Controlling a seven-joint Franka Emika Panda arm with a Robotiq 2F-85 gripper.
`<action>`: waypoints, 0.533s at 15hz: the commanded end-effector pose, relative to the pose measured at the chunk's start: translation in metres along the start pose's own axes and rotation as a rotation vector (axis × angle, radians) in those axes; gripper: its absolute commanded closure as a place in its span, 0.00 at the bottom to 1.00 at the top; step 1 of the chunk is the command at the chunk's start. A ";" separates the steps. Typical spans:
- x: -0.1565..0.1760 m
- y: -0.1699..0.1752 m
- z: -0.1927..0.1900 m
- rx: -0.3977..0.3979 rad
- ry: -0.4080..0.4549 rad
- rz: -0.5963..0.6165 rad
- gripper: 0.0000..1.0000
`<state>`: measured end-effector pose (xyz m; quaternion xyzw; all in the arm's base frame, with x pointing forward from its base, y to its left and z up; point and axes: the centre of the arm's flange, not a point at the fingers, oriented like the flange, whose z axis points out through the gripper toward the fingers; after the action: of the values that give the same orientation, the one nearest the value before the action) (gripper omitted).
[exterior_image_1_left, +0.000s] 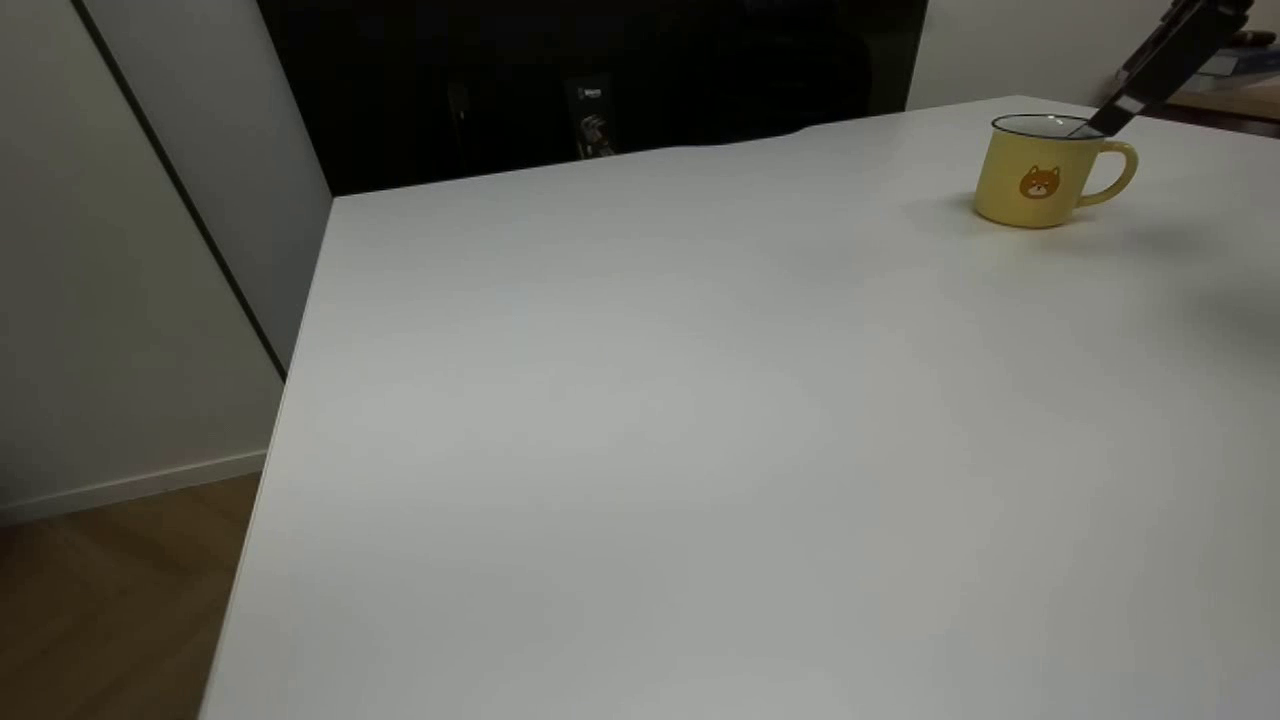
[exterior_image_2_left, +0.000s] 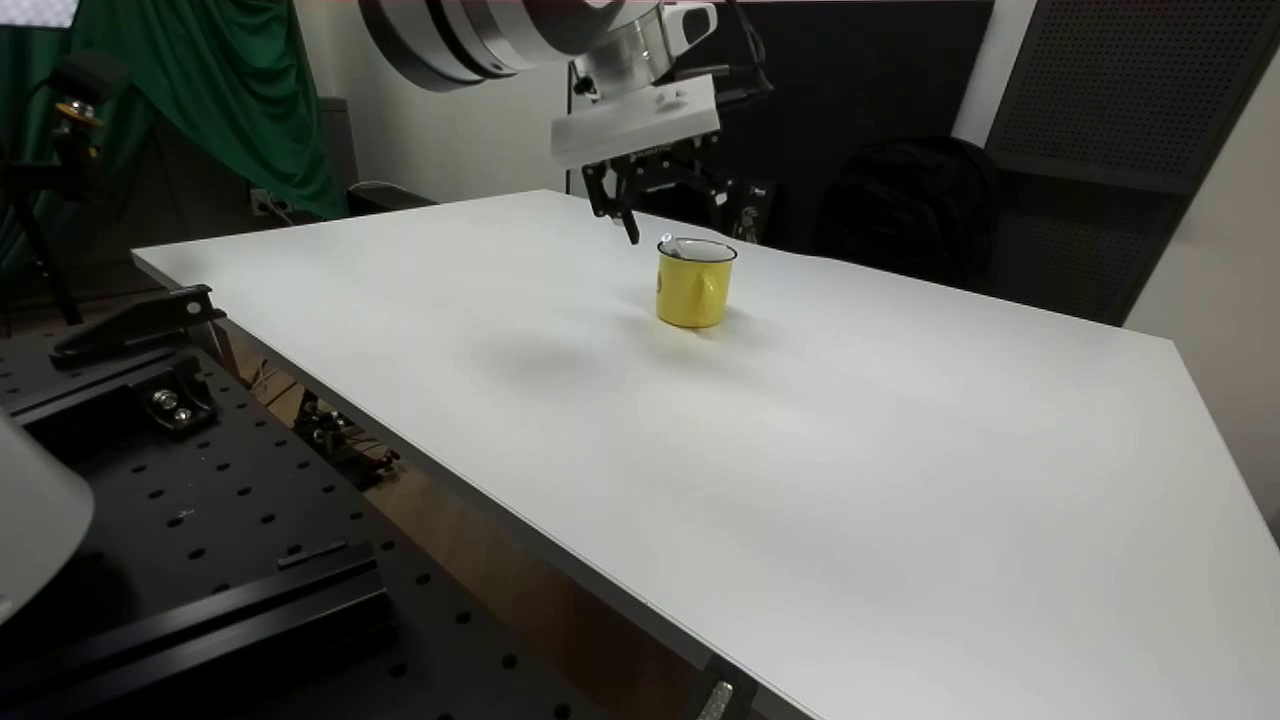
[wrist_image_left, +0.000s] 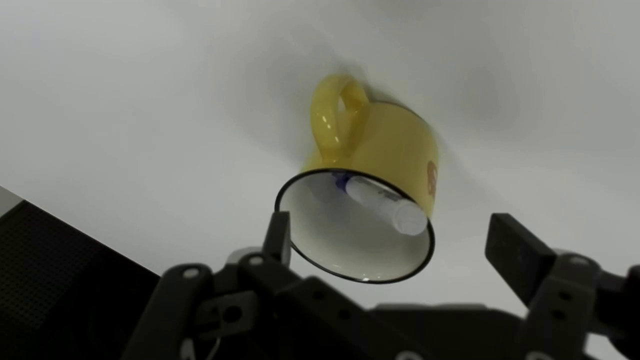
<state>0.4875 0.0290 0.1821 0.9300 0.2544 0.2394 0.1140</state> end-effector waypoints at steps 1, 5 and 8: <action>-0.025 -0.009 0.020 -0.017 0.017 0.003 0.00; -0.024 -0.008 0.021 -0.023 0.020 0.000 0.26; -0.023 -0.008 0.022 -0.022 0.016 0.001 0.49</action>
<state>0.4908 0.0288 0.1818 0.9297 0.2532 0.2410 0.1157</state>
